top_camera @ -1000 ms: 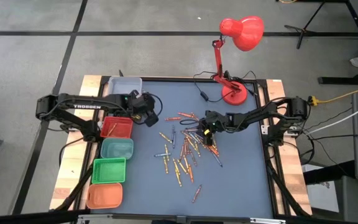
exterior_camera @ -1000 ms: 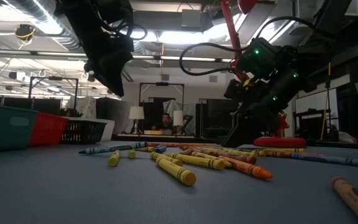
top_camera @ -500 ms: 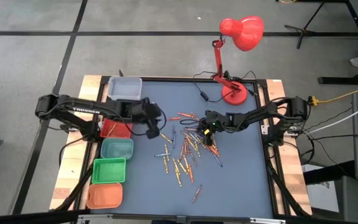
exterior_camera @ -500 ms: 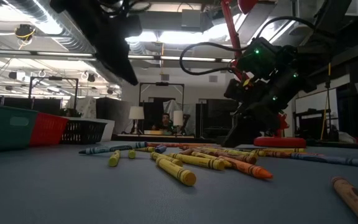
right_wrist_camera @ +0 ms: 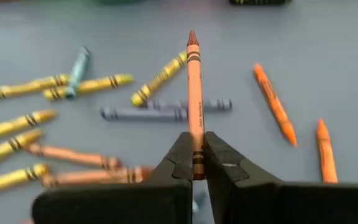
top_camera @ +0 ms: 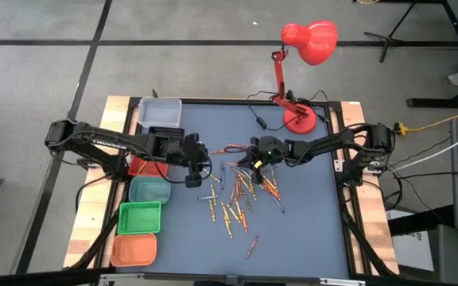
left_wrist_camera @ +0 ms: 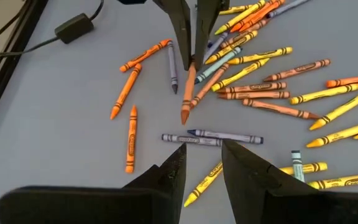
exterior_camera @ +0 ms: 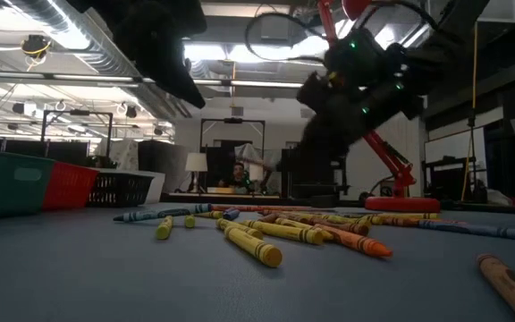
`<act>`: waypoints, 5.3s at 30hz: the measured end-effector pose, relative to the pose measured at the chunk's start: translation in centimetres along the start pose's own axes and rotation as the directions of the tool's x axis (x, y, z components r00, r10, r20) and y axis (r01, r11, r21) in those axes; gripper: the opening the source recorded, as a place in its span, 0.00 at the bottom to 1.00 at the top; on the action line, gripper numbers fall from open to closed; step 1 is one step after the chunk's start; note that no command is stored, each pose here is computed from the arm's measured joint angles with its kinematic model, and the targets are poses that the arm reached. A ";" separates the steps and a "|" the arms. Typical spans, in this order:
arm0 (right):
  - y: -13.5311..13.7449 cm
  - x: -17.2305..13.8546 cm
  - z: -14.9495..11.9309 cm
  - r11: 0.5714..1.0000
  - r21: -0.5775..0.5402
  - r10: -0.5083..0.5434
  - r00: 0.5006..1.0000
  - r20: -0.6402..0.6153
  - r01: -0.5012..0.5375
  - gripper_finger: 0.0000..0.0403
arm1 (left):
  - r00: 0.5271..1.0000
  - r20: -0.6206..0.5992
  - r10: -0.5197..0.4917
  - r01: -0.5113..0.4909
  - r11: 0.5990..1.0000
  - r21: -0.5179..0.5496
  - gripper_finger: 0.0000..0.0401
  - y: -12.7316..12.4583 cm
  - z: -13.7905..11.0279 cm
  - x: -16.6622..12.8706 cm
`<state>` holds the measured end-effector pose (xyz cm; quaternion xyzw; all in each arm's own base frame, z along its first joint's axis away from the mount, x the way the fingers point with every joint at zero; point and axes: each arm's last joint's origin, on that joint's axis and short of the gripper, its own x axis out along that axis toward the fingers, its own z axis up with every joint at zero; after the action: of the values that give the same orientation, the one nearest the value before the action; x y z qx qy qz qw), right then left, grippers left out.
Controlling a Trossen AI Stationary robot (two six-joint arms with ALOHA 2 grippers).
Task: Sort crayons
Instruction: Put the brown crayon into the blue bin, then put the orange crayon into the transparent bin
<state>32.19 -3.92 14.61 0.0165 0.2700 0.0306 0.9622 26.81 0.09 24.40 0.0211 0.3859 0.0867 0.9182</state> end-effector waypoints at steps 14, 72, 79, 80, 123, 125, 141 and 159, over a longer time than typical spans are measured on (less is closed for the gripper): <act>0.0 0.2 4.2 0.997 -0.032 0.074 0.990 0.123 -0.071 0.05 | 0.998 0.063 0.015 -0.014 1.000 -0.012 0.22 0.0 0.6 0.0; -0.1 0.1 6.1 0.997 -0.047 0.064 0.976 0.207 -0.056 0.21 | 0.995 0.091 0.033 -0.031 0.999 -0.021 0.02 0.1 0.9 0.0; -0.5 0.3 4.8 0.998 -0.003 -0.059 0.996 0.071 0.059 0.37 | 1.000 -0.023 0.020 -0.020 1.000 -0.020 0.02 0.2 -0.3 -0.7; -0.5 0.3 4.5 0.998 0.002 -0.063 0.997 0.041 0.063 0.38 | 0.999 -0.045 0.009 -0.010 1.000 -0.026 0.02 0.2 -0.5 -1.0; -1.4 -0.4 0.7 0.909 -0.002 -0.391 0.853 -0.346 0.416 0.39 | 0.737 -0.667 -0.109 -0.302 0.830 -0.470 0.21 -0.9 -7.7 -8.7; -1.6 -0.2 0.4 0.907 0.000 -0.393 0.848 -0.356 0.420 0.39 | 0.779 -0.620 -0.093 -0.287 0.827 -0.484 0.21 -1.0 -7.3 -8.4; -4.5 1.9 -2.9 0.903 0.125 -0.315 0.831 -0.458 0.410 0.30 | 0.955 -0.291 -0.047 -0.093 0.888 -0.449 0.21 -1.5 -4.3 -6.8; -4.5 2.1 -2.4 0.924 0.138 -0.262 0.853 -0.450 0.357 0.06 | 0.995 -0.012 0.104 -0.104 0.994 -0.029 0.21 -1.6 -1.5 -5.5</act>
<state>32.97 -8.21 11.24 0.0704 0.4731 -0.1524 0.8649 22.14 -2.54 27.06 0.0272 0.3877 0.1403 0.9106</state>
